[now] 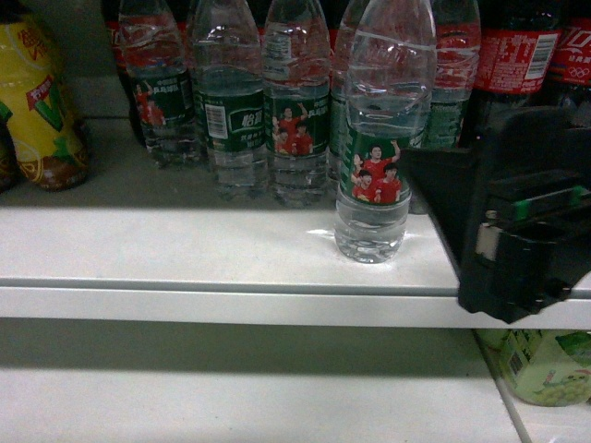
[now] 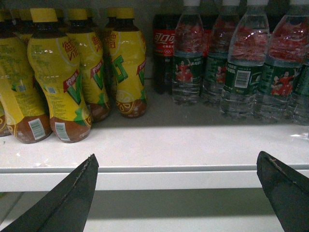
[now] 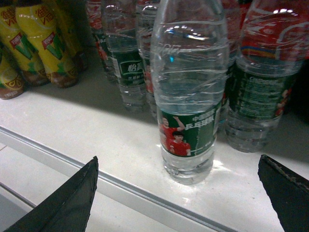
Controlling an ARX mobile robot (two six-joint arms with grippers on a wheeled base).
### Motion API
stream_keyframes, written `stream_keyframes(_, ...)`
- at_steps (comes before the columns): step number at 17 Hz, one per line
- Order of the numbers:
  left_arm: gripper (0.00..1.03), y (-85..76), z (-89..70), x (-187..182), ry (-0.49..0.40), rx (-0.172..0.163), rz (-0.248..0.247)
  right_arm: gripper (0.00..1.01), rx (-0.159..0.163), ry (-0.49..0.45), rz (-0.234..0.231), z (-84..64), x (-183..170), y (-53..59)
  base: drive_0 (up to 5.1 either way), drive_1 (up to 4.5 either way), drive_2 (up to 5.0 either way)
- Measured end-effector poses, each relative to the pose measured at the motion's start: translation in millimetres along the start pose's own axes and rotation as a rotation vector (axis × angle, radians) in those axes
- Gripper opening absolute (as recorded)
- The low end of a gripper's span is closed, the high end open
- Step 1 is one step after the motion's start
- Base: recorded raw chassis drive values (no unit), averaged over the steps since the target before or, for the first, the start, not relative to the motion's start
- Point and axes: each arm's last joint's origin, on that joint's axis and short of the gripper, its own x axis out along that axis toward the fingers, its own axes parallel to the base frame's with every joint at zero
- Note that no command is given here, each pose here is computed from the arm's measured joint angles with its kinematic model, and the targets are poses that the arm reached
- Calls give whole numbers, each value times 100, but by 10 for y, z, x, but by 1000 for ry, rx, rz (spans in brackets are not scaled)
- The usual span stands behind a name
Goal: Move water from second to third shelf
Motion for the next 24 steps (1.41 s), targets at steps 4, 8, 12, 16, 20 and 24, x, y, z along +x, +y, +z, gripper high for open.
stream_keyframes(4, 98, 0, 0, 0, 0, 0, 0, 98, 16, 7, 12, 84, 128, 33, 0, 0, 0)
stream_keyframes(8, 98, 0, 0, 0, 0, 0, 0, 98, 24, -44, 66, 106, -5, -81, 0, 0, 0)
stream_keyframes(12, 98, 0, 0, 0, 0, 0, 0, 98, 15, -24, 97, -101, -187, -251, 0, 0, 0)
stream_keyframes(16, 98, 0, 0, 0, 0, 0, 0, 98, -4, -25, 99, -265, -76, -257, 0, 0, 0)
stream_keyframes(20, 98, 0, 0, 0, 0, 0, 0, 98, -35, -9, 91, -292, 213, -104, 0, 0, 0)
stream_keyframes(24, 98, 0, 0, 0, 0, 0, 0, 98, -67, -27, 37, -188, 387, -44, 0, 0, 0)
